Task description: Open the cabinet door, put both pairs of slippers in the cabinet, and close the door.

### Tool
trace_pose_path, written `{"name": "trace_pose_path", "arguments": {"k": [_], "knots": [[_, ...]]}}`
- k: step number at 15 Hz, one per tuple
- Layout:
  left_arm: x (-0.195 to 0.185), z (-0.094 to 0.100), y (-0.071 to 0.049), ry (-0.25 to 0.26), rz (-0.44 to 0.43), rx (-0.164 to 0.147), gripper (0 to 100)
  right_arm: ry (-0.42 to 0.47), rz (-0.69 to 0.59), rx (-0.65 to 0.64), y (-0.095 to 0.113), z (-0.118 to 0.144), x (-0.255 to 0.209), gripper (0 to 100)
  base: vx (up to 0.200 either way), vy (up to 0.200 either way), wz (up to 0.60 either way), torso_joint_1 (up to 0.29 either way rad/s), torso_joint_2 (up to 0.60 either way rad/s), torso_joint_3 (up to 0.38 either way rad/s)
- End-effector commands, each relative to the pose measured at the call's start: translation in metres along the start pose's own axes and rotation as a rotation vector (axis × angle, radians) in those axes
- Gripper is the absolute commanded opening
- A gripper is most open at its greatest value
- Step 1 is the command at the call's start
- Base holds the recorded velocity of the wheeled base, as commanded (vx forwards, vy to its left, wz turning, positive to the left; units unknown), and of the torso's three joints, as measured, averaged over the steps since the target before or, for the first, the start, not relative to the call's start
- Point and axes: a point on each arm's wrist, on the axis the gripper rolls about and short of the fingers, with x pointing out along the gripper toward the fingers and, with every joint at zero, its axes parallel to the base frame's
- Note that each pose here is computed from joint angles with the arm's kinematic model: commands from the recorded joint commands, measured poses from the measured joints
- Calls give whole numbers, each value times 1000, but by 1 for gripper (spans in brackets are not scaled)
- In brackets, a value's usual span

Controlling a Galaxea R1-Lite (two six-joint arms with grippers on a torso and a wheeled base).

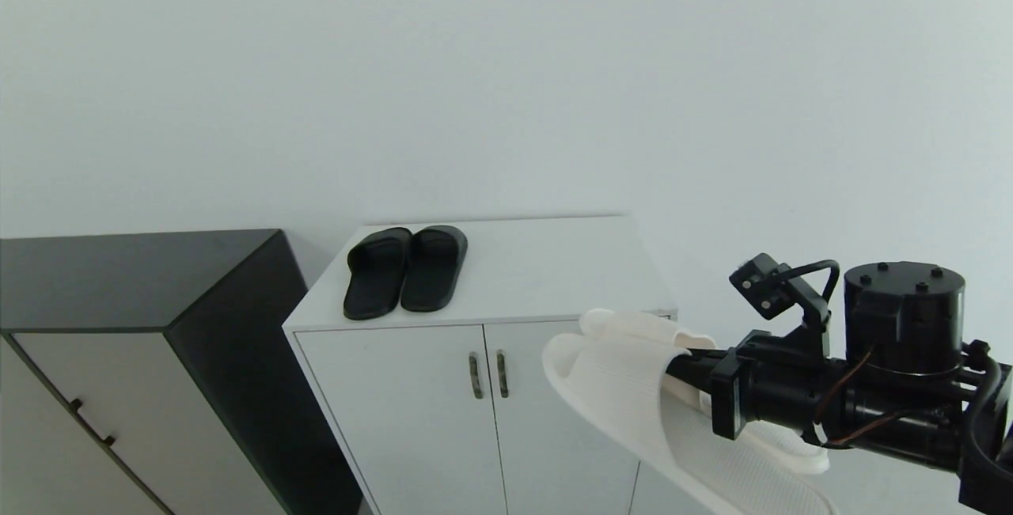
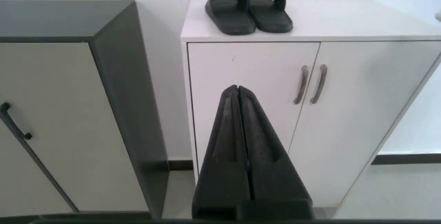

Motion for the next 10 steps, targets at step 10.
{"name": "trace_pose_path", "arguments": {"k": [10], "knots": [[0, 0, 0, 1, 1, 0, 0, 0, 49, -28, 0, -9, -2, 0, 0, 0, 0, -138, 282, 140]]}}
